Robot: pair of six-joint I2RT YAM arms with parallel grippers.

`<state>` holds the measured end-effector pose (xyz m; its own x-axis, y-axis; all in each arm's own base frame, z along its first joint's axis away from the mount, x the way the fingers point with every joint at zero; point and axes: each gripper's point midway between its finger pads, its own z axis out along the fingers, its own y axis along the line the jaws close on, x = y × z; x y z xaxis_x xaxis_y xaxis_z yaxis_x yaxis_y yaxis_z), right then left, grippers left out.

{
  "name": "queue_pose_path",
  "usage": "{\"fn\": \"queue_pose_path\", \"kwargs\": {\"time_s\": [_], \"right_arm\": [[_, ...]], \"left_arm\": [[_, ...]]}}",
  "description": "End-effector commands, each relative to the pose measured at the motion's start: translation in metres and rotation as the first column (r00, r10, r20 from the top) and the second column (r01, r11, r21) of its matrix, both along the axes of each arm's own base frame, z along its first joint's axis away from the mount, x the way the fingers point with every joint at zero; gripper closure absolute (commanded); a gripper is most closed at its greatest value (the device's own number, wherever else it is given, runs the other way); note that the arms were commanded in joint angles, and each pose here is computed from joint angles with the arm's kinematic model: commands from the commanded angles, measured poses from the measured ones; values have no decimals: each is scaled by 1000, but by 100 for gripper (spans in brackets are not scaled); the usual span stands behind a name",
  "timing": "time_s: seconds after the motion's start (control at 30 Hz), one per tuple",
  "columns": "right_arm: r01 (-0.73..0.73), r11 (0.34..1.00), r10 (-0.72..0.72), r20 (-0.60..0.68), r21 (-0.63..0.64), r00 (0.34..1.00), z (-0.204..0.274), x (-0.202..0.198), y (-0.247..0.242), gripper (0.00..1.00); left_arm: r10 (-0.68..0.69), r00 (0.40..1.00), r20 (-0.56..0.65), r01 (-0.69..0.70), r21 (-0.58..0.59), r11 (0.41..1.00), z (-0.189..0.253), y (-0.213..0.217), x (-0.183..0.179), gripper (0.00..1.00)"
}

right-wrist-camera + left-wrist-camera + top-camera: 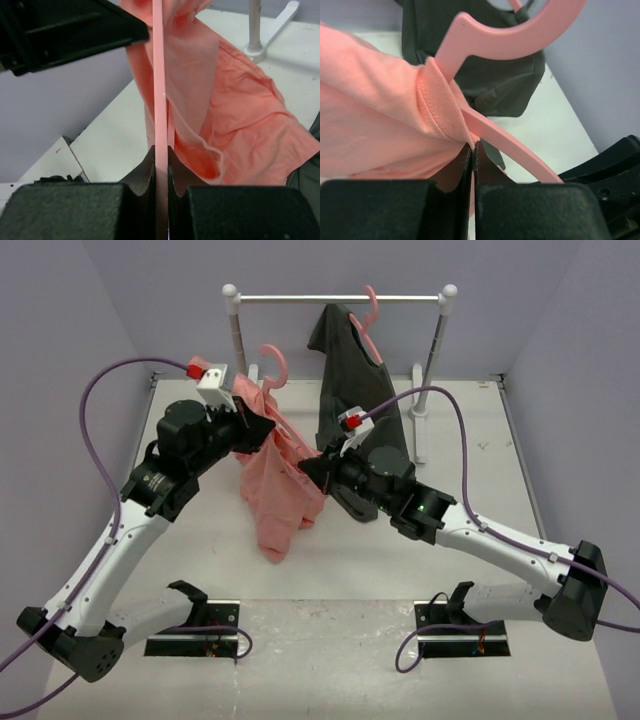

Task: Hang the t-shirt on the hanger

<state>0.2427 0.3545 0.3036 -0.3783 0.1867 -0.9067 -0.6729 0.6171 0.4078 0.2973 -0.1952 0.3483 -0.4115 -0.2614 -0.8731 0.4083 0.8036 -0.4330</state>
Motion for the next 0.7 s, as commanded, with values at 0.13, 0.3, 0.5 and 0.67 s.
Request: {"fn": "queue_pose_path", "kwargs": {"time_s": [0.13, 0.3, 0.5, 0.67], "right_arm": [[-107, 994, 105, 108, 19, 989, 44, -1, -7, 100], [-78, 992, 56, 207, 99, 977, 62, -8, -36, 100], [-19, 996, 2, 212, 81, 977, 56, 16, -39, 100], [47, 986, -79, 201, 160, 976, 43, 27, -62, 100]], "left_arm": [[67, 991, 118, -61, -53, 997, 59, 23, -21, 100], [-45, 995, 87, 46, -4, 999, 46, 3, -19, 100], [-416, 909, 22, 415, 30, 909, 25, -67, -49, 100], [-335, 939, 80, 329, 84, 941, 41, -52, -54, 100]]}}
